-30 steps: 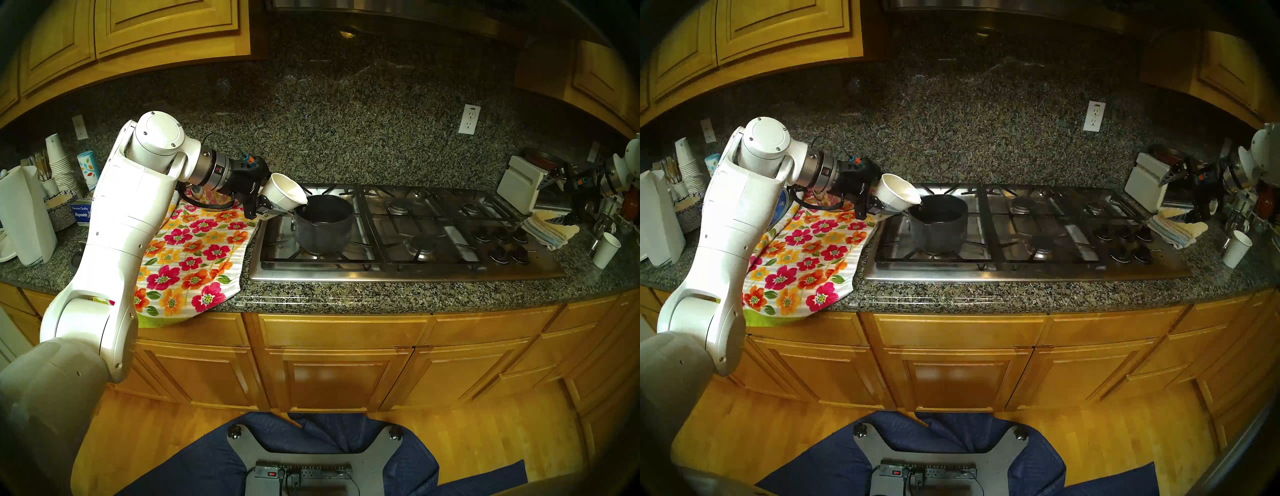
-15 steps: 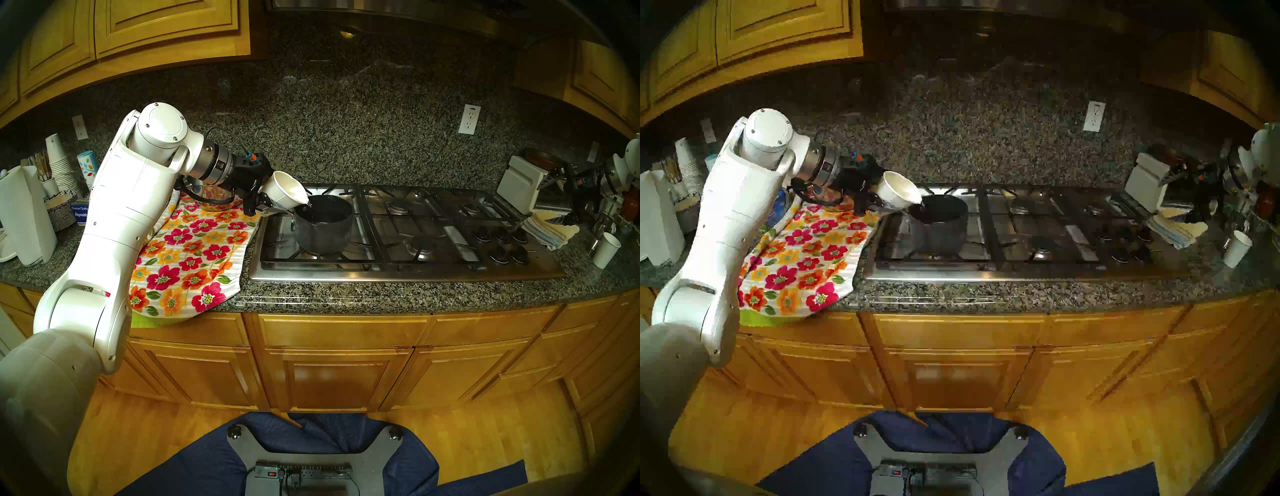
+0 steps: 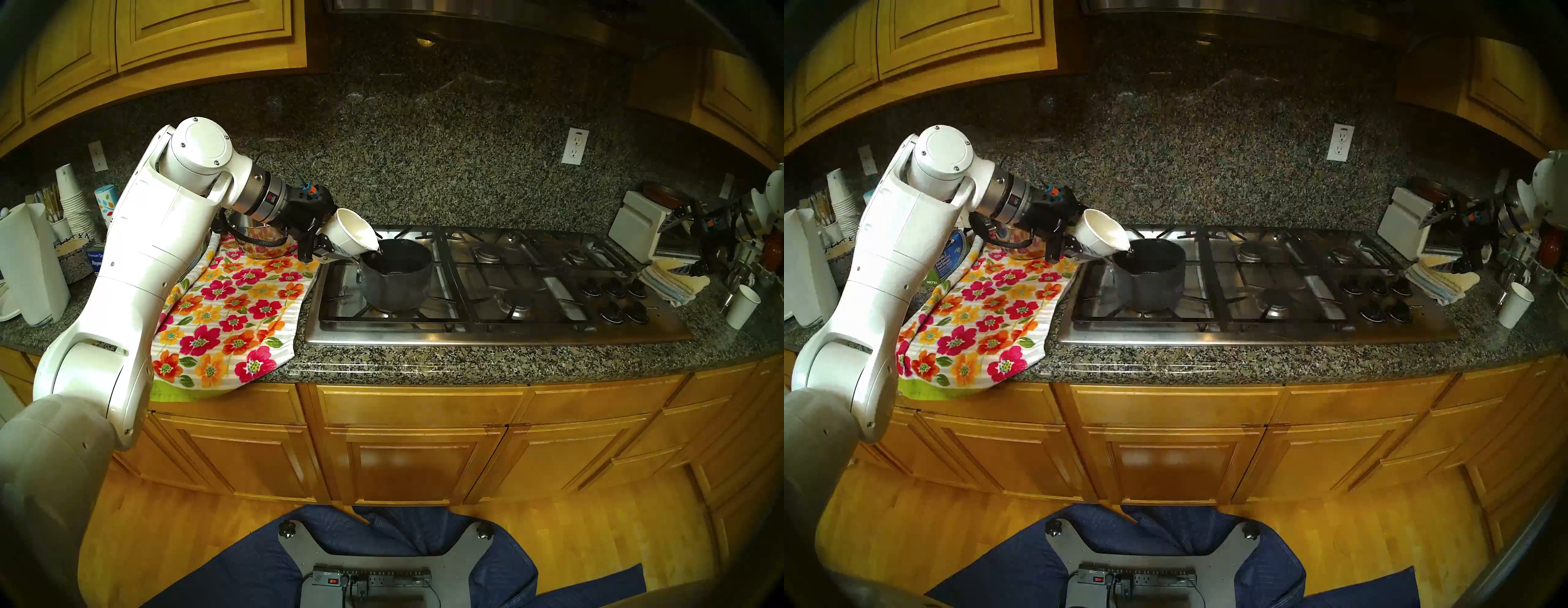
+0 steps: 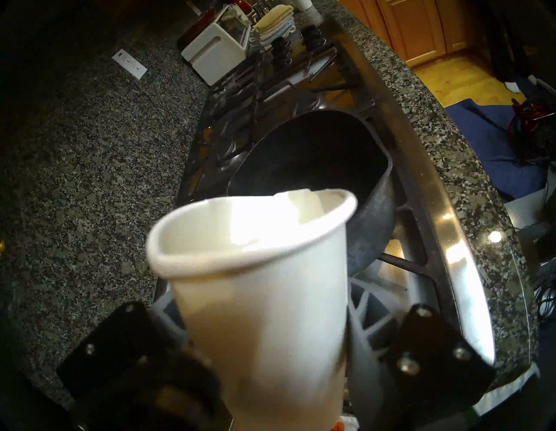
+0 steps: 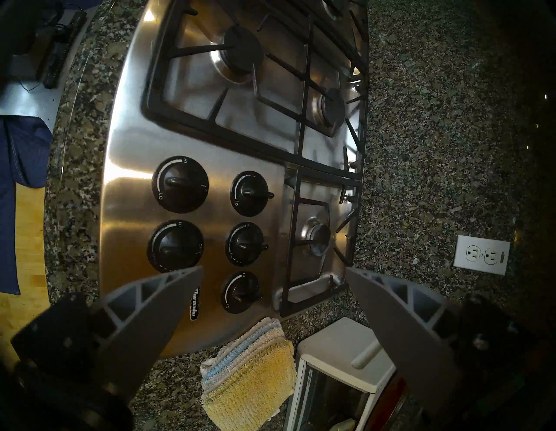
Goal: Pick up the water cup, pour water into the pot, turn on the stove
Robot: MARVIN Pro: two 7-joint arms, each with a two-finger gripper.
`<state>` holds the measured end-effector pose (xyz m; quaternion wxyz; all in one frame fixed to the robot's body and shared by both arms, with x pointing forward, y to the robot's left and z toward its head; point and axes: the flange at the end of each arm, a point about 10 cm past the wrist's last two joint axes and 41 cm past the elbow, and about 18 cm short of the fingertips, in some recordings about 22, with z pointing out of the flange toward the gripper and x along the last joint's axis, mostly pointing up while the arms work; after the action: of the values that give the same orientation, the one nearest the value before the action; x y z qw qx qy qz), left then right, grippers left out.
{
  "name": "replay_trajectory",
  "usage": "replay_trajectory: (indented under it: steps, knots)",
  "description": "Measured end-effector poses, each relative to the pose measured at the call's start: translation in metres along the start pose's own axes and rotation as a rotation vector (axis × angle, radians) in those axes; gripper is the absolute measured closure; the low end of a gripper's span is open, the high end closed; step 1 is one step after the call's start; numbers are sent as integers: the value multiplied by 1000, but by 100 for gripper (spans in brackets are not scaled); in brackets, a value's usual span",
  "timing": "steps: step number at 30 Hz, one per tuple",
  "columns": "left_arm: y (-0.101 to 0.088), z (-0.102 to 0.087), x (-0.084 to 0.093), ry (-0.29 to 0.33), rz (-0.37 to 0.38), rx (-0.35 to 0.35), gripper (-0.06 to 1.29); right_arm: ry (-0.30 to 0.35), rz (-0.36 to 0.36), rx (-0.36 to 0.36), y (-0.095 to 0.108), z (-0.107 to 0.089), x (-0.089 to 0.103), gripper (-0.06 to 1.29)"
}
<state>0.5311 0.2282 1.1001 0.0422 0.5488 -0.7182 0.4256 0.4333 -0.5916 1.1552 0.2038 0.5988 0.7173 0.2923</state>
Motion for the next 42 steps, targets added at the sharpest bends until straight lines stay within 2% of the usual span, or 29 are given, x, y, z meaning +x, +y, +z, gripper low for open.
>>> replay_trajectory:
  steps: [26, 36, 42]
  knots:
    - [-12, 9, 22, -33, 28, -66, 59, 0, 0, 0, 0, 0, 0, 0]
    - [-16, 14, 23, -54, 14, -98, 59, 0, 0, 0, 0, 0, 0, 0]
    - [-19, 15, 26, -70, 35, -114, 59, 0, 0, 0, 0, 0, 0, 0]
